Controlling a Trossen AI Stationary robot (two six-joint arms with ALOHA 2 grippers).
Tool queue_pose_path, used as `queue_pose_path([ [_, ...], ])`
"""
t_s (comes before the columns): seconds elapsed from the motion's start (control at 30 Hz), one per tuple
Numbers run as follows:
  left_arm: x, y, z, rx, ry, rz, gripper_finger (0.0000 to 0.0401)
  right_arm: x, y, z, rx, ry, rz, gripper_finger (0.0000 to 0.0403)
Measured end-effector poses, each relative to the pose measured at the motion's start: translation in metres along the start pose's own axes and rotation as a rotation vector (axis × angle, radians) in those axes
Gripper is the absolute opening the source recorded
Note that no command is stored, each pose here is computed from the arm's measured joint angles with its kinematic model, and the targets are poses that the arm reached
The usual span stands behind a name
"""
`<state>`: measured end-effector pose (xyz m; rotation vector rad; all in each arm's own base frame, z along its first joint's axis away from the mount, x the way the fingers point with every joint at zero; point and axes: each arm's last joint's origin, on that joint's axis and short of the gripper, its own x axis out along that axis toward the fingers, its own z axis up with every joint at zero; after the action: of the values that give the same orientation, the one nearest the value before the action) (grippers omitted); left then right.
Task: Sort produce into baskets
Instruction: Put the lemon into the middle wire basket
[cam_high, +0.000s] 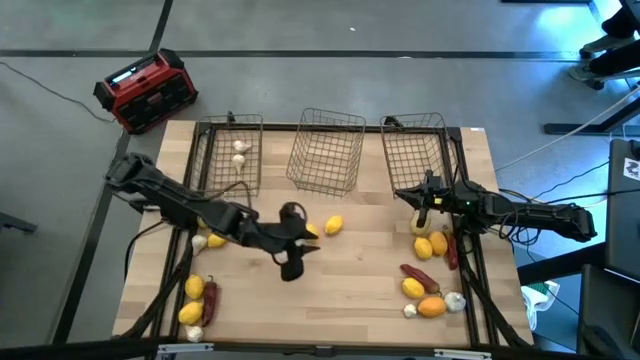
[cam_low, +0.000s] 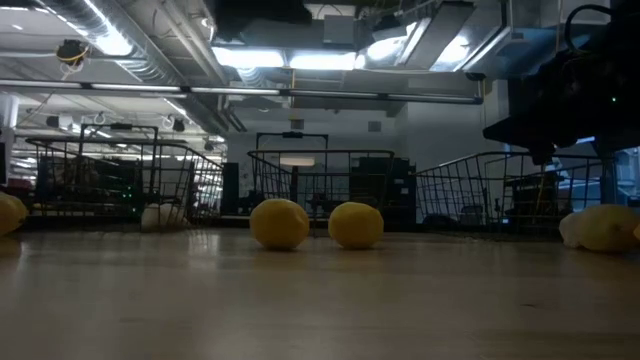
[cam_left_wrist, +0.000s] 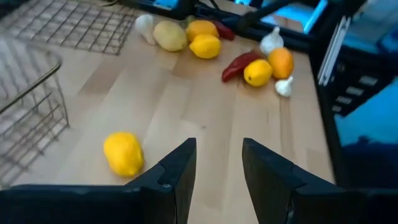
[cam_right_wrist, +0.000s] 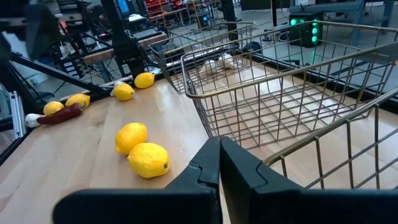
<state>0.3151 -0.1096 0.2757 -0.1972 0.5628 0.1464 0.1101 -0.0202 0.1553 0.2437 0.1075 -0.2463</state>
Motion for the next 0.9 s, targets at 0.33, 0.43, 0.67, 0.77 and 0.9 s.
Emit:
queue_pose_path([
  [0.33, 0.039, -0.003, -0.019, 0.079, 0.077, 0.045, 0.0127, 0.0, 0.0, 0.0, 0.0, 0.0, 0.0, 0.0014],
  [0.43, 0.045, 0.005, -0.017, 0.085, 0.068, 0.068, 0.0128, 0.0, 0.0, 0.0, 0.0, 0.0, 0.0, 0.0014],
  [0.67, 0.053, 0.03, -0.012, -0.05, 0.115, 0.1, 0.0181, 0.0, 0.0, 0.0, 0.019, 0.0, 0.0, 0.0014],
  [0.77, 0.055, 0.038, -0.011, -0.057, 0.14, 0.114, 0.0216, 0.0, 0.0, 0.0, 0.019, -0.001, -0.001, 0.0014],
  [0.9, 0.056, 0.047, -0.012, -0.053, 0.17, 0.147, 0.0249, 0.0, 0.0, 0.0, 0.019, -0.001, -0.001, 0.0014],
])
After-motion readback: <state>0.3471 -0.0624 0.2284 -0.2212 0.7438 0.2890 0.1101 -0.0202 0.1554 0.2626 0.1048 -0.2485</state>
